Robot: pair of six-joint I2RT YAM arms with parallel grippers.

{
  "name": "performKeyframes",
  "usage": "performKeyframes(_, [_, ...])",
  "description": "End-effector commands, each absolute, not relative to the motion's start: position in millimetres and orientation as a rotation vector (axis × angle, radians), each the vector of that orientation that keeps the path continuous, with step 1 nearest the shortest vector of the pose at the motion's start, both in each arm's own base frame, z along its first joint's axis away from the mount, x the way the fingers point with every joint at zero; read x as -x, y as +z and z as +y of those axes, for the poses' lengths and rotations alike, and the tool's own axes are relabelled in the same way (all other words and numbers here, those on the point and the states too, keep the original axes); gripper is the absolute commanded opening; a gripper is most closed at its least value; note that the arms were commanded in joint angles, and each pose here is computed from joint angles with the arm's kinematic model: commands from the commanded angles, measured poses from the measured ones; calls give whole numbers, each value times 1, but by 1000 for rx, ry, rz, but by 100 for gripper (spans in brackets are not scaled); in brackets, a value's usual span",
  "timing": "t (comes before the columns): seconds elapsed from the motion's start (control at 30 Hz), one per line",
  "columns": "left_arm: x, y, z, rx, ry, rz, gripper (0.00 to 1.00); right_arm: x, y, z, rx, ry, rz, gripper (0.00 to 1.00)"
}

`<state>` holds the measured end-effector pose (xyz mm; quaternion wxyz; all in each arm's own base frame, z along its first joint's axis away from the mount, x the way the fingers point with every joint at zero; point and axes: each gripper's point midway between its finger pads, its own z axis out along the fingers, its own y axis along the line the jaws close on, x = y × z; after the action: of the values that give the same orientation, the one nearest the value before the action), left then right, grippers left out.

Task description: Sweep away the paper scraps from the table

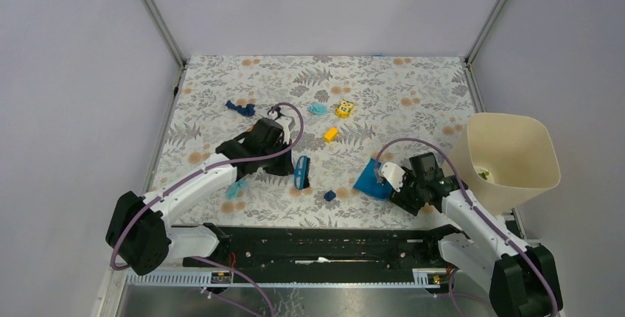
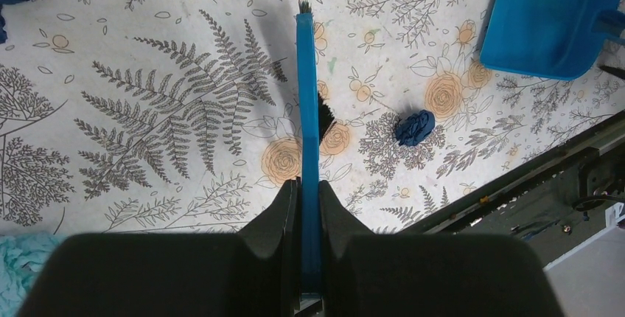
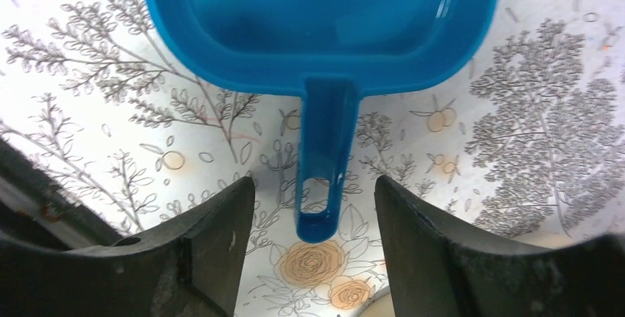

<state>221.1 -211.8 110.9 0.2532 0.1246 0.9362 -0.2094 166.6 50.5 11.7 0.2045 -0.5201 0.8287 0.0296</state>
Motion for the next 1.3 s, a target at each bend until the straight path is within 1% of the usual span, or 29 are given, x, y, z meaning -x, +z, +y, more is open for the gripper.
performKeyframes(0.0, [-223,119,-217,-318,-596,2549,0,-175,4,40,1453,-36,2263,65])
performKeyframes(0.1, [-221,123,-220,-311,-628,2545,0,-176,0,40,1433,-37,2279,59])
performKeyframes(0.4, [-218,141,-208,-318,-575,2516,0,-157,-18,35,1473,72,2485,52])
performKeyframes(0.57, [-218,146,-200,-325,-532,2508,0,-149,-22,29,1490,81,2566,51])
performKeyframes(0.83, [-217,142,-196,-346,-504,2510,0,-141,-28,20,1527,85,2620,53])
performKeyframes(0.9, [-217,141,-196,-350,-506,2516,0,-136,-31,18,1543,100,2654,48])
performKeyframes(1.03, [-217,143,-197,-355,-512,2511,0,-135,-29,17,1546,141,2697,34])
performKeyframes(1.07, [-218,144,-197,-356,-513,2508,0,-134,-27,18,1551,152,2698,28])
performKeyframes(1.2, [-216,147,-195,-358,-502,2517,0,-146,-2,22,1559,153,2661,14])
performKeyframes(1.27, [-215,148,-192,-359,-482,2533,0,-152,14,24,1578,149,2629,10])
